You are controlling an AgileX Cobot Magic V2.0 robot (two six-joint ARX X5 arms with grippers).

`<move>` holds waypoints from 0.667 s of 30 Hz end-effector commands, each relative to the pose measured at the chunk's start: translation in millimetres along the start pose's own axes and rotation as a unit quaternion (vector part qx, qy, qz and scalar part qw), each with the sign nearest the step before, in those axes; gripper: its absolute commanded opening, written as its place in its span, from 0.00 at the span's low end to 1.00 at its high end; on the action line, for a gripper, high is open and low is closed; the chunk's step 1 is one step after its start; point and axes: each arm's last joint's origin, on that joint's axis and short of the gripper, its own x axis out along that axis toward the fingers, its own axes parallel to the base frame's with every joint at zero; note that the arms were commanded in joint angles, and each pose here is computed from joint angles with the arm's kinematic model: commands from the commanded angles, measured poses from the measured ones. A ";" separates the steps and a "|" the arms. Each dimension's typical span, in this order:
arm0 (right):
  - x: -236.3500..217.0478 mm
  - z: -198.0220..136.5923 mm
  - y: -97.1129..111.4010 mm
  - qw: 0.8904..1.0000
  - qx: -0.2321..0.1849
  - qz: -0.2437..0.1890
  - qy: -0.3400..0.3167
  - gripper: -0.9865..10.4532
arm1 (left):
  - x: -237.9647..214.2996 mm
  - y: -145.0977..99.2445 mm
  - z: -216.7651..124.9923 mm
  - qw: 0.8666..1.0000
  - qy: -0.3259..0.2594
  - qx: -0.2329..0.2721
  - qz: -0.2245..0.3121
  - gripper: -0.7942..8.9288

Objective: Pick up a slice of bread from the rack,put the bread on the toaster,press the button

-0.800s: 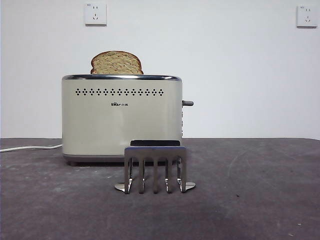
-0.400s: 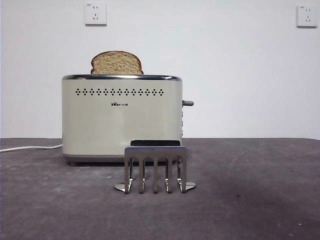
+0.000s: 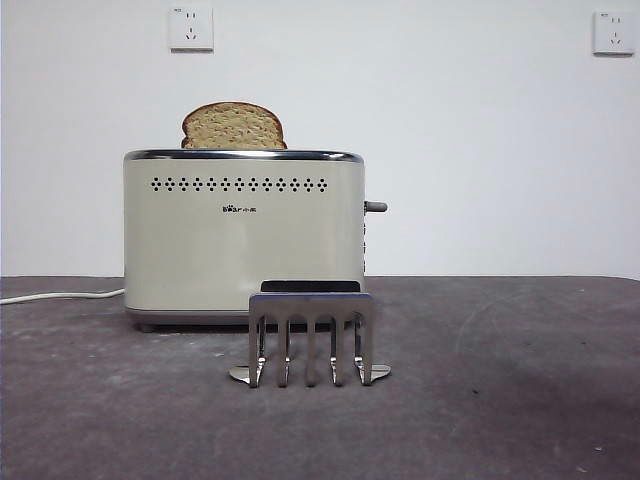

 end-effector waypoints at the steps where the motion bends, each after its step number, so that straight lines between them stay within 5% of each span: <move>1: 0.7 -5.4 -1.2 1.000 0.021 -0.013 0.014 0.09 | 1.3 -0.3 -4.4 1.000 0.006 -0.006 0.001 0.08; 20: 0.7 -4.8 -1.2 1.000 0.026 -0.014 0.011 0.09 | 1.3 -0.3 -4.4 1.000 0.006 -0.006 0.001 0.08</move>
